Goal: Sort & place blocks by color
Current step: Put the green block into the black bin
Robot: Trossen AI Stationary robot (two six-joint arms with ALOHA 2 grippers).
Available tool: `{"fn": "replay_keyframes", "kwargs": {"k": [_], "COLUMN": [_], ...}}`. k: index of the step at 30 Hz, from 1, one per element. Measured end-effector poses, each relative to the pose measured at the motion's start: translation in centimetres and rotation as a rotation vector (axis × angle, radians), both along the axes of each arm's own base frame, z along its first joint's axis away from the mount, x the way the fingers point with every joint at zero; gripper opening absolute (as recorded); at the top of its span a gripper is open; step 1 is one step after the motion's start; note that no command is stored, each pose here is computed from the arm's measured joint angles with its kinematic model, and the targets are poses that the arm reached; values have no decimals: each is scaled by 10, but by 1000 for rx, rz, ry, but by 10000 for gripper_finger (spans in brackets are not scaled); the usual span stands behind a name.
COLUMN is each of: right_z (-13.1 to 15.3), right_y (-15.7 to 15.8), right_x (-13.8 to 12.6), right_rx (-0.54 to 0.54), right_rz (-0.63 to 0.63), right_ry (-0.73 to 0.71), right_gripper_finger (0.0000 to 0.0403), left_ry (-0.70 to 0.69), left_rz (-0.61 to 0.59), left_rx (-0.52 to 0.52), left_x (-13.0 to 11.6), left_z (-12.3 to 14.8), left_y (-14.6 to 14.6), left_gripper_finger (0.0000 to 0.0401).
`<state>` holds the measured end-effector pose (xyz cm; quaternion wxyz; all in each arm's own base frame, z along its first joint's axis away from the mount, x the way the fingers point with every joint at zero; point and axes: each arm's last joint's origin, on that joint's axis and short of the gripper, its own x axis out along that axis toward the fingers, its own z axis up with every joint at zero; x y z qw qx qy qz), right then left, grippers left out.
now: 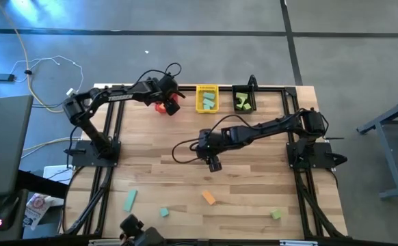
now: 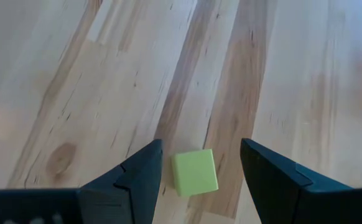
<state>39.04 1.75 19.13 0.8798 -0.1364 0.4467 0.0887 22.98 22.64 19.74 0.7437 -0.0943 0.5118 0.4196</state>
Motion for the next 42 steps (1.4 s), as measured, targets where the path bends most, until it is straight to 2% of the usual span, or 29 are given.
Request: {"fn": "replay_keyframes", "kwargs": {"k": [5, 12, 20, 28, 35, 39, 42], "right_z": [0, -1, -33, -43, -51, -56, -57], "right_y": [0, 0, 0, -1, -3, -3, -3], "right_x": [0, 0, 6, 10, 11, 10, 9], "right_rx": [0, 0, -3, -24, -27, -29, -33], "right_rz": [-1, 0, -17, -36, -41, -41, -48], "right_ry": [-2, 0, 86, 94, 116, 140, 147], "right_gripper_finger": [202, 202, 202, 202, 201, 185, 150], "left_ry": [-63, -90, -75, -72, -2, 29, 40], "left_rz": [-43, -117, -209, -264, -269, -265, -257], "left_rx": [-40, -156, -218, -254, -318, -343, -358], "left_x": [-2, -3, -1, -1, -3, -4, -5], "left_z": [20, 39, 56, 65, 63, 62, 62], "left_y": [-17, -56, -105, -142, -171, -187, -199], "left_gripper_finger": [209, 209, 209, 209, 209, 209, 209]}}
